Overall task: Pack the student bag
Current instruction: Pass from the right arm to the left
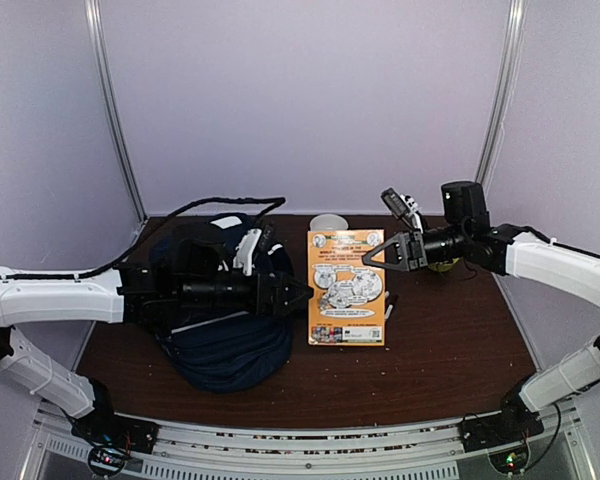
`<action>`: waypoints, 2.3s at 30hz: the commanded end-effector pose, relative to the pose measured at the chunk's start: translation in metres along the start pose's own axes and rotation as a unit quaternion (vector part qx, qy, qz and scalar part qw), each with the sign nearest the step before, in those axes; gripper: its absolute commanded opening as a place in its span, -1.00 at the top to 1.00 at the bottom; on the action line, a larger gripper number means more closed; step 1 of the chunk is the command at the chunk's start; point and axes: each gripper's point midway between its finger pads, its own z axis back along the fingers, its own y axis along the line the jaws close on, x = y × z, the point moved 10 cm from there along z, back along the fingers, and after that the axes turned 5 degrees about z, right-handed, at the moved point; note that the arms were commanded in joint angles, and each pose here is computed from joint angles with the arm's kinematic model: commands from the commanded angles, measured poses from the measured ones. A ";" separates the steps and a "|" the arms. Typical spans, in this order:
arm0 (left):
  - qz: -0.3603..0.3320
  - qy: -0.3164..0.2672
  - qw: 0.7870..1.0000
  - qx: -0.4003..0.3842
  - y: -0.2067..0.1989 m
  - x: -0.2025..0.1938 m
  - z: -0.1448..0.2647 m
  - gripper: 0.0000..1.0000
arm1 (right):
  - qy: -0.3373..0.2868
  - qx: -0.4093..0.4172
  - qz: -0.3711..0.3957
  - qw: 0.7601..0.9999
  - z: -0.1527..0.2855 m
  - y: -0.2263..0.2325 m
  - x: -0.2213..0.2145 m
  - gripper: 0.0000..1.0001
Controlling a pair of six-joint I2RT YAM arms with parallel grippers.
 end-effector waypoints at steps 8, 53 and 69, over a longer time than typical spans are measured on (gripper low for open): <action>-0.081 -0.030 0.994 -0.073 -0.033 0.043 -0.025 -0.96 | -0.050 0.111 0.079 0.989 0.021 0.048 0.023 1.00; -0.027 0.025 0.965 -0.261 -0.037 0.037 -0.040 0.23 | -0.094 -0.019 0.063 0.993 0.050 0.004 0.050 1.00; 0.016 0.024 0.993 -0.115 -0.023 0.038 0.010 1.00 | -0.062 -0.083 0.127 0.986 0.054 0.005 0.051 0.05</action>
